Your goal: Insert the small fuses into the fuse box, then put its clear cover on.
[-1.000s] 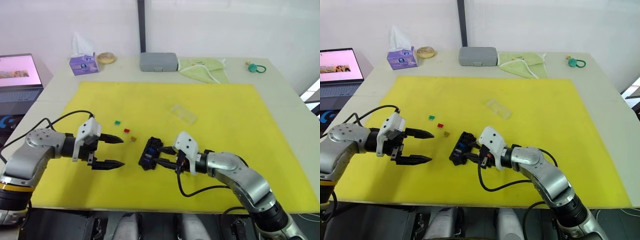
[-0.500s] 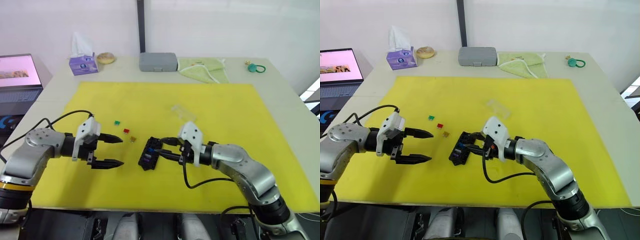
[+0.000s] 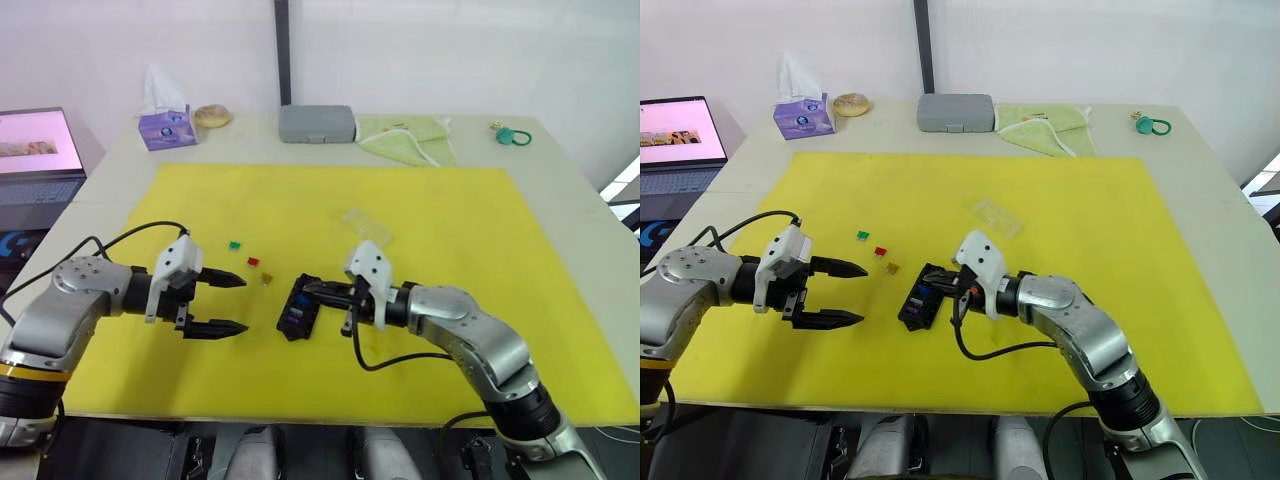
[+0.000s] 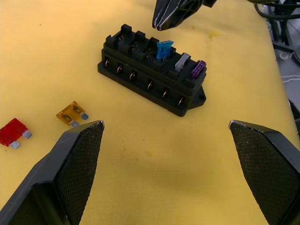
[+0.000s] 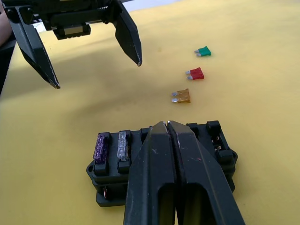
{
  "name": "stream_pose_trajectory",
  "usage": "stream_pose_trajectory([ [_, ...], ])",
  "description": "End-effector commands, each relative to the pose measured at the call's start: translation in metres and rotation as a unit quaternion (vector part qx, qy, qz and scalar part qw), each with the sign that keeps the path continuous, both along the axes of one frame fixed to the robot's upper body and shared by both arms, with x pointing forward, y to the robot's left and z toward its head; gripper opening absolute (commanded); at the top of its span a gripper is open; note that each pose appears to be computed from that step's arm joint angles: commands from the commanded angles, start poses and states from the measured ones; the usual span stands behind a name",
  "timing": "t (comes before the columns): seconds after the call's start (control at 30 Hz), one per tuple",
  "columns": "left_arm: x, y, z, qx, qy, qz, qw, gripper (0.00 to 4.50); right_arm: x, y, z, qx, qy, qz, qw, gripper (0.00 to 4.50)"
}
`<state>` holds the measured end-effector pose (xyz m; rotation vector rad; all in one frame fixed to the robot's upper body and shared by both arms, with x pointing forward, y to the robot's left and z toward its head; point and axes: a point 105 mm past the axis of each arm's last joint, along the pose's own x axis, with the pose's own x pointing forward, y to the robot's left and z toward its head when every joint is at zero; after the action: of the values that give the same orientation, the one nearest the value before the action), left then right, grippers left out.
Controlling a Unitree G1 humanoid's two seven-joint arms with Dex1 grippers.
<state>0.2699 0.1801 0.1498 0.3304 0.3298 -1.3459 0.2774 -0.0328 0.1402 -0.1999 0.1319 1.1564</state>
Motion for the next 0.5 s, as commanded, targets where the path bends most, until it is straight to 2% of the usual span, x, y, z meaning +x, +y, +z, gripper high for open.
stream_pose_trajectory([
  [0.03, -0.0015, -0.0016, 0.0056, 0.006, -0.015, -0.011, 1.000, 4.50, -0.0034, 0.0059, 0.0013, 0.003, -0.012, 0.014, 1.000, 0.06],
  [0.5, -0.0009, -0.0009, 0.0051, 0.005, -0.015, -0.006, 1.000, 4.50, -0.0069, 0.0104, -0.0073, -0.008, -0.004, 0.021, 1.000, 0.06],
])
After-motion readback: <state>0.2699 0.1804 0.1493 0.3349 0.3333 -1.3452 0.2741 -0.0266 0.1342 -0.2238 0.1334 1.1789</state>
